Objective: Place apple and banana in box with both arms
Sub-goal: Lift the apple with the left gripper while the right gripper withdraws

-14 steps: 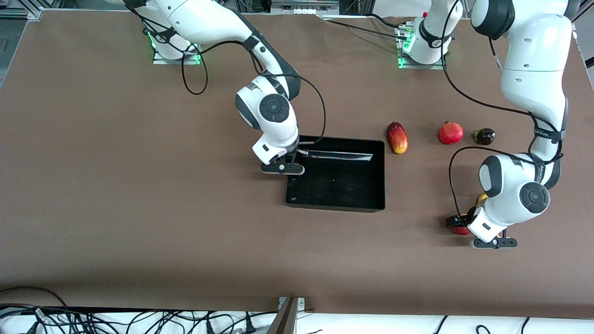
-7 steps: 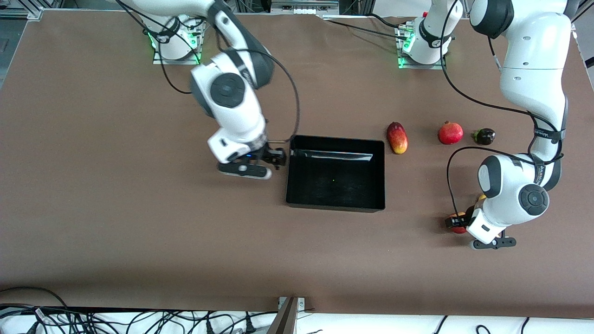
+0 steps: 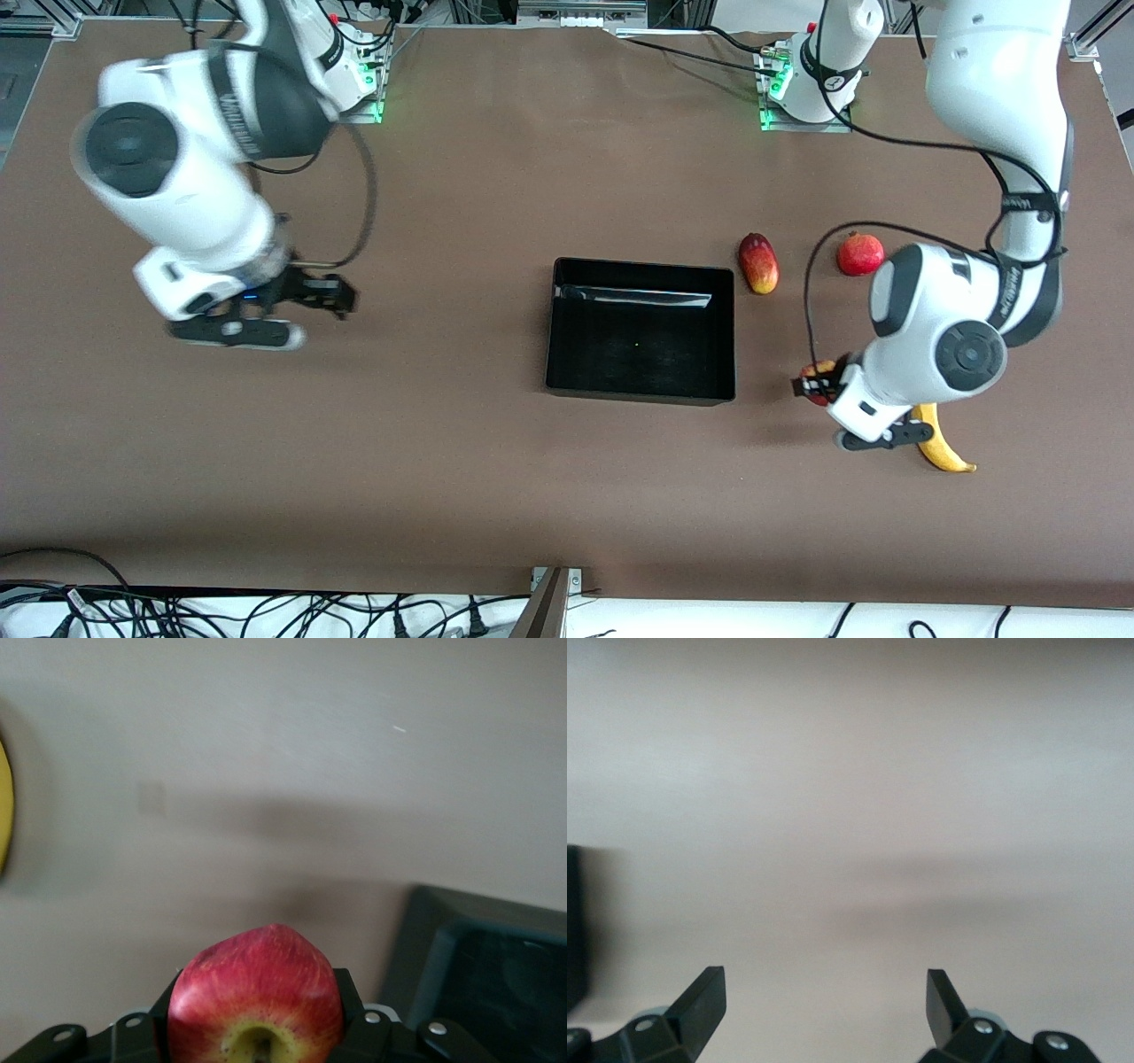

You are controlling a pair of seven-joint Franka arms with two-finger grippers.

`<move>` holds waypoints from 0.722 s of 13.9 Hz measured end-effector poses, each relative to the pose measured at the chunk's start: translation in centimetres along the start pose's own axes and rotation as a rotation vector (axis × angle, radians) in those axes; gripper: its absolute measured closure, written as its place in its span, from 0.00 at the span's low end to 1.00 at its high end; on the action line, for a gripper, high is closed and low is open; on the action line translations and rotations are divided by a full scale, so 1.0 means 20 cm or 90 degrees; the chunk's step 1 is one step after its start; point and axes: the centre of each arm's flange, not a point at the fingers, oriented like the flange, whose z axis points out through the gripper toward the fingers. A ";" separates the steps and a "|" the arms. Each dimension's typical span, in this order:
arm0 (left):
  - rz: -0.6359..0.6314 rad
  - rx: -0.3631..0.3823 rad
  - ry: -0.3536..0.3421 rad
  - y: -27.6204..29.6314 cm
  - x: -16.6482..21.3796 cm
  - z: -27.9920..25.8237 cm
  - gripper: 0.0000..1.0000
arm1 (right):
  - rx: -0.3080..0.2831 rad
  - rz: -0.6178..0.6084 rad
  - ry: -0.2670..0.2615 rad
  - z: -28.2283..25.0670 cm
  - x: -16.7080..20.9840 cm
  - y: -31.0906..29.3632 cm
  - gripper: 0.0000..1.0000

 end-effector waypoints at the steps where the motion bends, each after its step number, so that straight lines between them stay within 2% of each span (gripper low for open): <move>1: -0.018 0.000 0.003 0.09 -0.06 -0.05 0.33 | 0.010 -0.010 -0.006 -0.03 0.01 0.16 0.00; 5: -0.104 0.003 0.005 0.45 -0.25 -0.06 0.33 | 0.026 -0.051 -0.013 -0.13 -0.01 0.64 0.00; 10: -0.062 0.012 -0.003 0.86 -0.52 0.01 0.33 | 0.027 -0.067 -0.023 -0.10 -0.02 0.67 0.00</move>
